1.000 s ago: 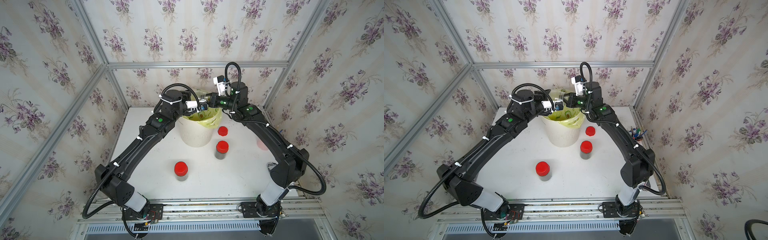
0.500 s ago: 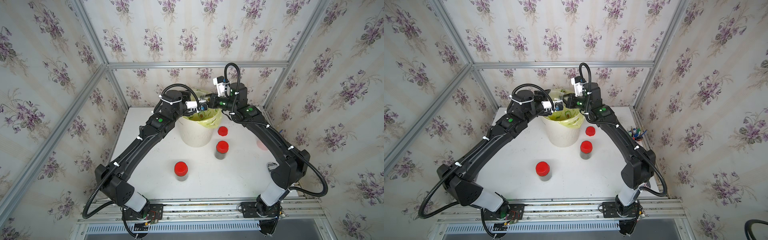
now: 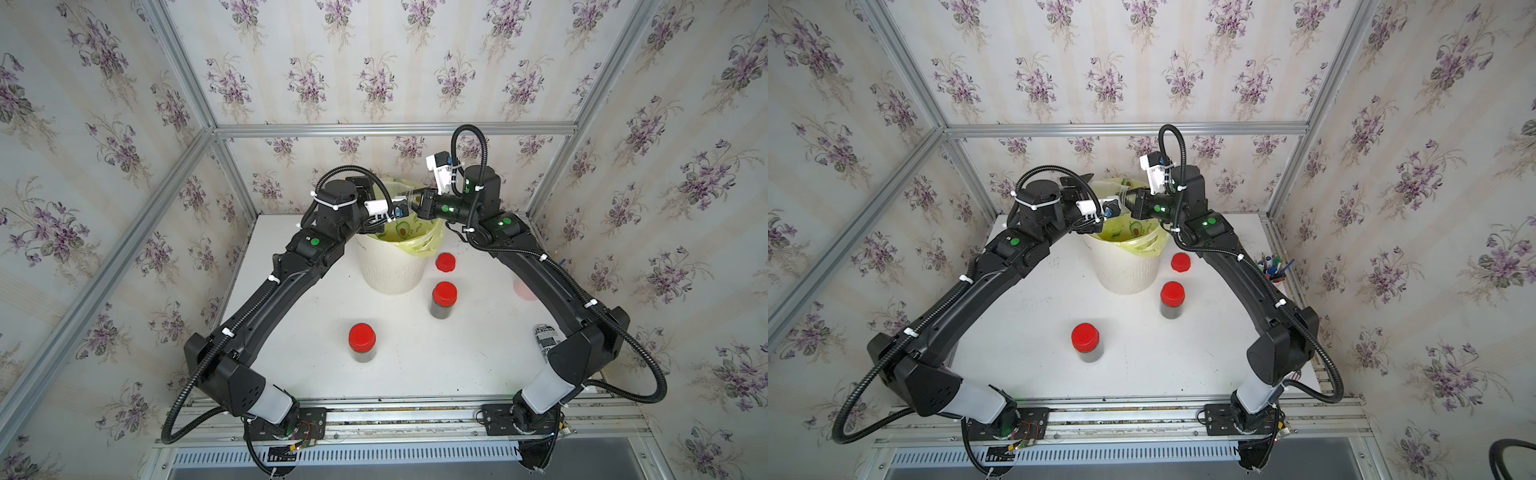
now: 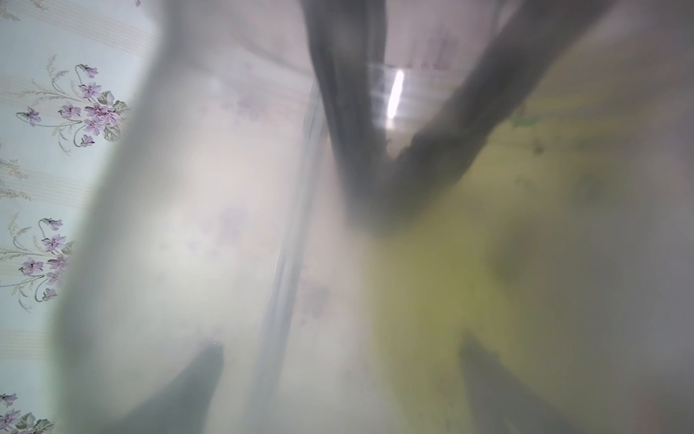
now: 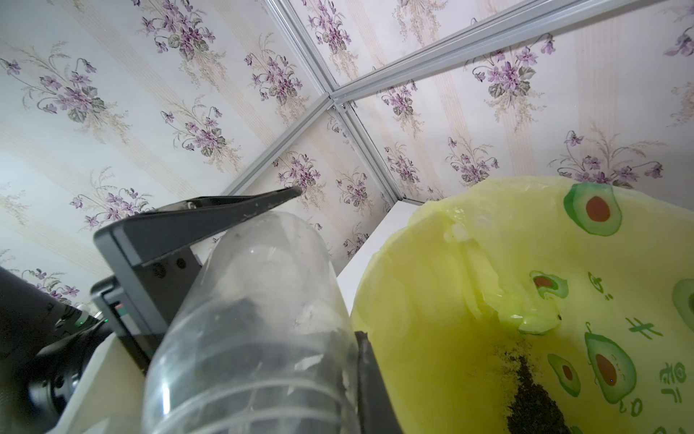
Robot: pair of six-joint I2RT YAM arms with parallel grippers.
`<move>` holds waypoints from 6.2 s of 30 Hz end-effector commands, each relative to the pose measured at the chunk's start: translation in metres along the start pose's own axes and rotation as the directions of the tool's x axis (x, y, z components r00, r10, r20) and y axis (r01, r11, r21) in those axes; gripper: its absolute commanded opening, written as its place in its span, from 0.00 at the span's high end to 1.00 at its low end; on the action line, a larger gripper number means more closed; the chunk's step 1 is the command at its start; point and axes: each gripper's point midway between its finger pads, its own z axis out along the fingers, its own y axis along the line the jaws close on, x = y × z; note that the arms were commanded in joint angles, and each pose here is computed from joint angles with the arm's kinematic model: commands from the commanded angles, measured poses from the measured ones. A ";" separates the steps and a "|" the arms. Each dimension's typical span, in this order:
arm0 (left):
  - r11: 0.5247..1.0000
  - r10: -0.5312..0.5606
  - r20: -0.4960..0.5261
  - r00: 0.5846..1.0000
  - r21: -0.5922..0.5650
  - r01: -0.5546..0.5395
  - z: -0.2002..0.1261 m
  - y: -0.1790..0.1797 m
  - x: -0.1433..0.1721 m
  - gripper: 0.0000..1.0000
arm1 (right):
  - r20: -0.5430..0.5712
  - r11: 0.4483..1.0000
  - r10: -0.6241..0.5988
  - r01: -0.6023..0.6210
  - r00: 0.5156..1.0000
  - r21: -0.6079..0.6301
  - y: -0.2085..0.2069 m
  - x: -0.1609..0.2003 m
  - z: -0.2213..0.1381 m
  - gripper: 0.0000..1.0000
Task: Empty moldy tea leaves from jars
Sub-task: Place the jar at the center of the board, then pick up the jar from the center of the board.
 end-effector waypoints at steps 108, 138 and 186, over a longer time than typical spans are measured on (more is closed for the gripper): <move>0.378 -0.903 0.093 0.419 -0.290 0.879 -0.104 0.054 0.082 0.00 | -0.848 0.615 0.133 0.629 0.512 0.476 -0.084 0.341 -0.070 0.91; 0.381 -0.905 0.087 0.417 -0.269 0.885 -0.101 0.050 0.080 0.00 | -0.815 0.679 0.100 0.559 0.571 0.475 -0.063 0.324 -0.060 0.47; 0.385 -0.906 0.102 0.411 -0.207 0.899 -0.099 0.049 0.068 0.00 | -0.557 0.717 0.180 0.280 0.811 0.639 -0.114 0.234 -0.128 0.12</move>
